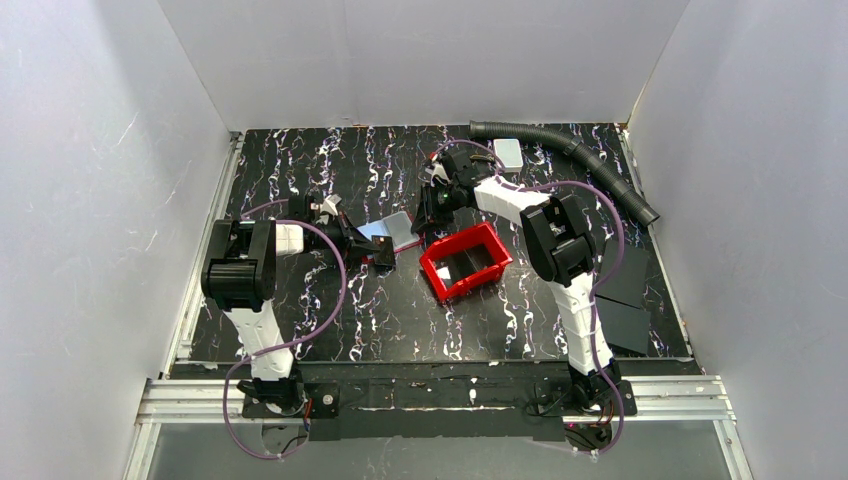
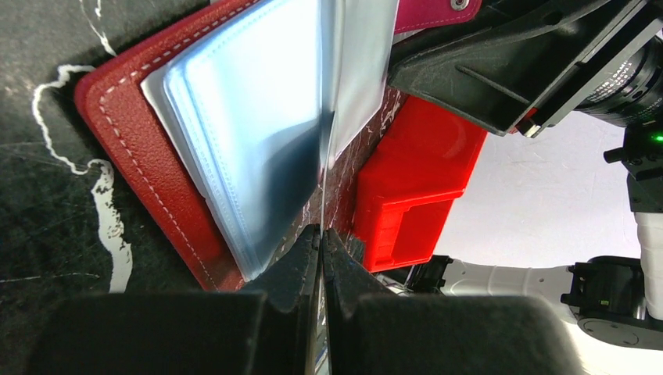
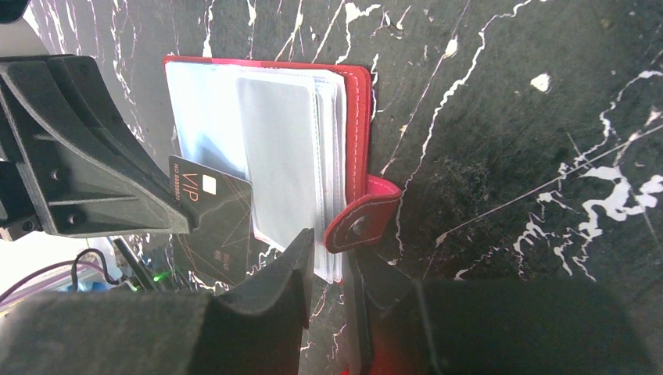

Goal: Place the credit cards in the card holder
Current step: Insert the credit card into the card holder.

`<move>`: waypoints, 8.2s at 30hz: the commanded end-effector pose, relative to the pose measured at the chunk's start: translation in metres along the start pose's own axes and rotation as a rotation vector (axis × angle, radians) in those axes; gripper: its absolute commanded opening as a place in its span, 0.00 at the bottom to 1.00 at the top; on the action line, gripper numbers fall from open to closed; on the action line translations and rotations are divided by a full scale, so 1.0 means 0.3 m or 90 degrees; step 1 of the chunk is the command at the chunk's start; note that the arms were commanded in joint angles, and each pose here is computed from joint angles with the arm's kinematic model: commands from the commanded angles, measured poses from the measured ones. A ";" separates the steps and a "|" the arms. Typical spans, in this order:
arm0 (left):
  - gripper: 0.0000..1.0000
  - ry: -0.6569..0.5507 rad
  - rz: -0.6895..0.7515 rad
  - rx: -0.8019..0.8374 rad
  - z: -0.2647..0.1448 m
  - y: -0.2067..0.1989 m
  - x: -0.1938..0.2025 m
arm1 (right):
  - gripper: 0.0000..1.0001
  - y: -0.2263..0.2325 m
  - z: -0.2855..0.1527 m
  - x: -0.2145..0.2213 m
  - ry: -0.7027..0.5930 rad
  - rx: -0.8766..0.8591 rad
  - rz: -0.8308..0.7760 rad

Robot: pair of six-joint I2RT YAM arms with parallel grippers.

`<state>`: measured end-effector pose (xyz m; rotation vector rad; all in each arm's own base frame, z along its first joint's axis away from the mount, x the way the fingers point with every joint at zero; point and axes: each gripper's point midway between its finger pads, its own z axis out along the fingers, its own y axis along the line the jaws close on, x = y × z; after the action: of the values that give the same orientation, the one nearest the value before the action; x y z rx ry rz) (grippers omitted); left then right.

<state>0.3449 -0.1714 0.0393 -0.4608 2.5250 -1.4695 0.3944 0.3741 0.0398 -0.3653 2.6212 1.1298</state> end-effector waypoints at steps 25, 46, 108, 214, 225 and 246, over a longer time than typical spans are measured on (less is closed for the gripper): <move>0.00 -0.016 0.001 0.031 0.029 -0.037 -0.067 | 0.26 0.004 0.015 -0.024 -0.004 -0.009 -0.006; 0.00 -0.075 -0.008 0.005 0.063 0.014 -0.133 | 0.25 -0.001 0.039 -0.007 0.005 -0.011 -0.004; 0.00 -0.307 -0.009 -0.081 0.066 0.010 -0.160 | 0.19 0.008 0.010 0.029 -0.006 -0.036 0.056; 0.56 -0.154 0.072 -0.195 0.230 -0.181 -0.059 | 0.14 0.097 0.006 0.022 -0.020 -0.070 0.047; 0.62 -0.125 0.042 -0.160 0.248 -0.216 -0.034 | 0.33 0.103 -0.080 -0.028 -0.072 -0.136 0.141; 0.88 -0.099 0.071 -0.208 0.081 -0.201 -0.003 | 0.76 0.020 -0.260 -0.140 -0.104 0.097 -0.007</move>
<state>0.3861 -0.2390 0.0617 -0.5657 2.5594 -1.0319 0.3962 0.3553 0.0580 -0.0754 2.6204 1.1754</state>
